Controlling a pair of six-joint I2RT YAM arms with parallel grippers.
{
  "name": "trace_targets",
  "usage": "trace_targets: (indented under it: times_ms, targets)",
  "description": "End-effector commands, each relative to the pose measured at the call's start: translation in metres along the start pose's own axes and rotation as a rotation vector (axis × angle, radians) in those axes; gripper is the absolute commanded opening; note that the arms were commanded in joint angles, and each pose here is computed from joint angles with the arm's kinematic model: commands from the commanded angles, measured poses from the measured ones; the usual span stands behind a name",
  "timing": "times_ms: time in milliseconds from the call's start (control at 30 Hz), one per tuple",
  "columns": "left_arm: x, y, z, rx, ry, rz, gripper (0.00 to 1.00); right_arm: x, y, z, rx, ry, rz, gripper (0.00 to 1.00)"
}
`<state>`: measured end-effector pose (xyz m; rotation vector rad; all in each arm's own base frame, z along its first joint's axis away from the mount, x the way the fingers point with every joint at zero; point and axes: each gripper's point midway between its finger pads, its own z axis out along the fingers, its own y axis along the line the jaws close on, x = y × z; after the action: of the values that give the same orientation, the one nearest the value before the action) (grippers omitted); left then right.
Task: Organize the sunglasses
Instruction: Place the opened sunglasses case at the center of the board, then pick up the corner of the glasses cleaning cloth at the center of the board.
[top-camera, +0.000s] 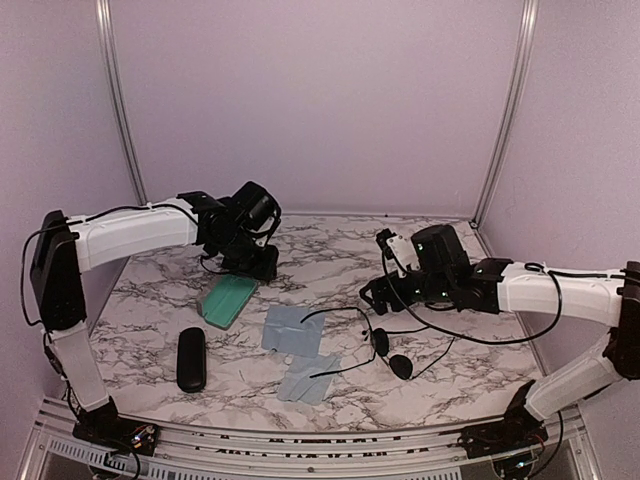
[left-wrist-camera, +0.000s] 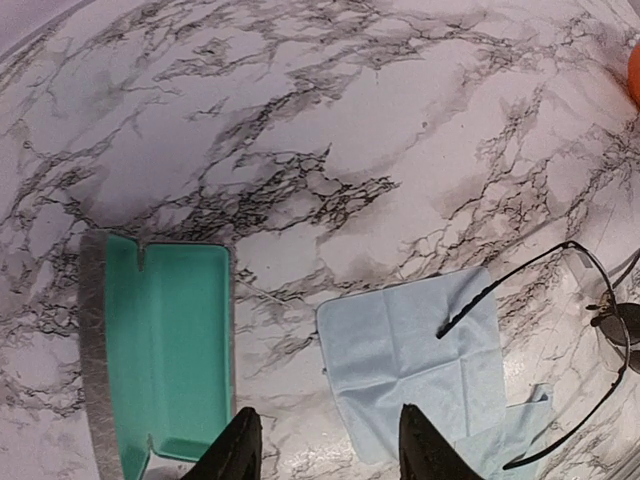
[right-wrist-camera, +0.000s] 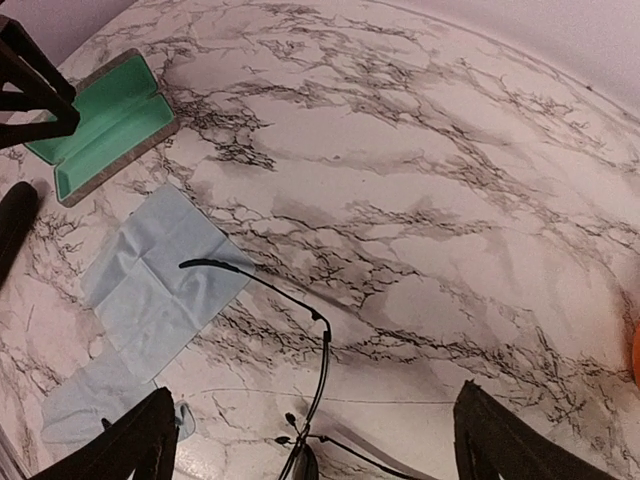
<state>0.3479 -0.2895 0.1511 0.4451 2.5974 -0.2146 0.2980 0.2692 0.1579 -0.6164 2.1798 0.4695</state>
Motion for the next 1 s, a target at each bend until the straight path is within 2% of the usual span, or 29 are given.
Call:
trace_targets:
  times_ms: [0, 433, 800, 967]
  targets:
    - [0.015, -0.022, 0.043, 0.053, 0.077, -0.053, 0.44, 0.004, -0.01, -0.005, 0.07, 0.03, -0.029, 0.93]
    - [0.039, -0.003, 0.105, -0.067, 0.167, -0.051, 0.33, 0.043, -0.008, -0.008, 0.022, 0.058, 0.047, 0.93]
    - [0.05, 0.003, 0.132, -0.04, 0.209, -0.085, 0.29, 0.049, 0.0, -0.002, -0.008, 0.077, 0.057, 0.92]
    - [0.059, -0.001, 0.137, -0.009, 0.227, -0.092, 0.22, 0.052, 0.0, 0.001, -0.004, 0.088, 0.049, 0.92]
